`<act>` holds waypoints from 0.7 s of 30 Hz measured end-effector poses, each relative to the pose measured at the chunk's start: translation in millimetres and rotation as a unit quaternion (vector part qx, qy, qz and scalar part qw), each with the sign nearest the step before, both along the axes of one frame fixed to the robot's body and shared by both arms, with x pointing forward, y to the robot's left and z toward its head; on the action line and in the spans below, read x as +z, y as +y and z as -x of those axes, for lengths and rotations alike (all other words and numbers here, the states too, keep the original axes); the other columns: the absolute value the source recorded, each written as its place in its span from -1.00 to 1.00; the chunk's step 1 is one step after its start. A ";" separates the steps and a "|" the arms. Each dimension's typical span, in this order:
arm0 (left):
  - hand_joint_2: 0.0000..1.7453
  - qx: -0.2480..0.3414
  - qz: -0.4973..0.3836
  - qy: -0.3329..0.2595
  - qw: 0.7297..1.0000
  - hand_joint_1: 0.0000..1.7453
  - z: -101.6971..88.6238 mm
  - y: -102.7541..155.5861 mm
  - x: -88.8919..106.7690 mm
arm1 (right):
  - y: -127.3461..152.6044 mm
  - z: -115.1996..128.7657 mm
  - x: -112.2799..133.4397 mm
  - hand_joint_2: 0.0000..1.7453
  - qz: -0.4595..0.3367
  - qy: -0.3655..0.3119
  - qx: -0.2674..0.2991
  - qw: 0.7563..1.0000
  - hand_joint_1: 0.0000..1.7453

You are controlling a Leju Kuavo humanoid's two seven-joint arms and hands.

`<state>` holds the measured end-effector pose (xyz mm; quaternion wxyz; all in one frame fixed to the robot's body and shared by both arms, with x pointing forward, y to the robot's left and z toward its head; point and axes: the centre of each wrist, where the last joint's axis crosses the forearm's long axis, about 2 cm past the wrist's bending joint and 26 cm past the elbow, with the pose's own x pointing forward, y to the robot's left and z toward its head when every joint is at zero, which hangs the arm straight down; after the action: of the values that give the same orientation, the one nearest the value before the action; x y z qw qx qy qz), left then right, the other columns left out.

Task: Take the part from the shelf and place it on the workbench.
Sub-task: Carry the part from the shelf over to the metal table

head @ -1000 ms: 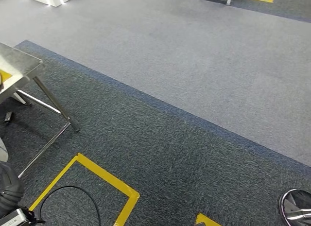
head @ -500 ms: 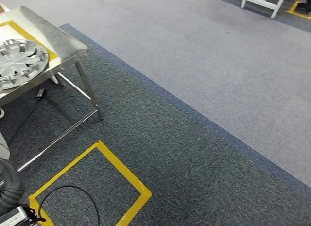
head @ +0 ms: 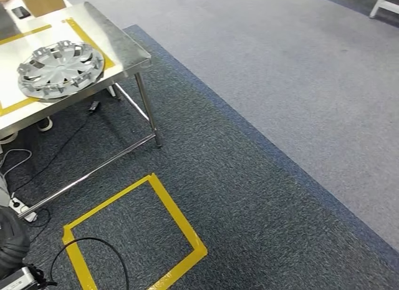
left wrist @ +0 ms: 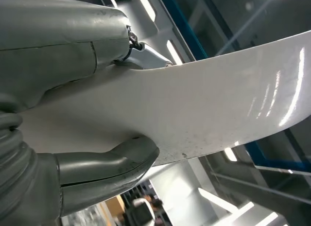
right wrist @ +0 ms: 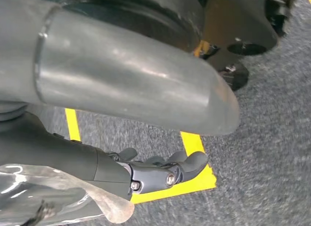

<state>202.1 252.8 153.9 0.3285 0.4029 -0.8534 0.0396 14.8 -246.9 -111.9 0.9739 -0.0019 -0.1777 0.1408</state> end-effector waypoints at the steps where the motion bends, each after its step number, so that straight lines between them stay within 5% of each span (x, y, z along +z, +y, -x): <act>1: 1.00 0.000 0.000 0.000 1.000 1.00 0.2 0.1 -0.2 | 0.0 0.8 0.0 -1.00 0.000 0.001 0.000 1.000 -1.00; 21: 1.00 -0.003 0.013 -0.003 1.000 1.00 -0.9 -0.2 0.5 | -0.1 -0.5 0.0 -1.00 -0.001 0.000 0.001 1.000 -1.00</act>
<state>203.0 252.6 154.5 0.3312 0.3956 -0.8551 0.0505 15.4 -247.1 -111.8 0.9738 -0.0007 -0.1780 0.1416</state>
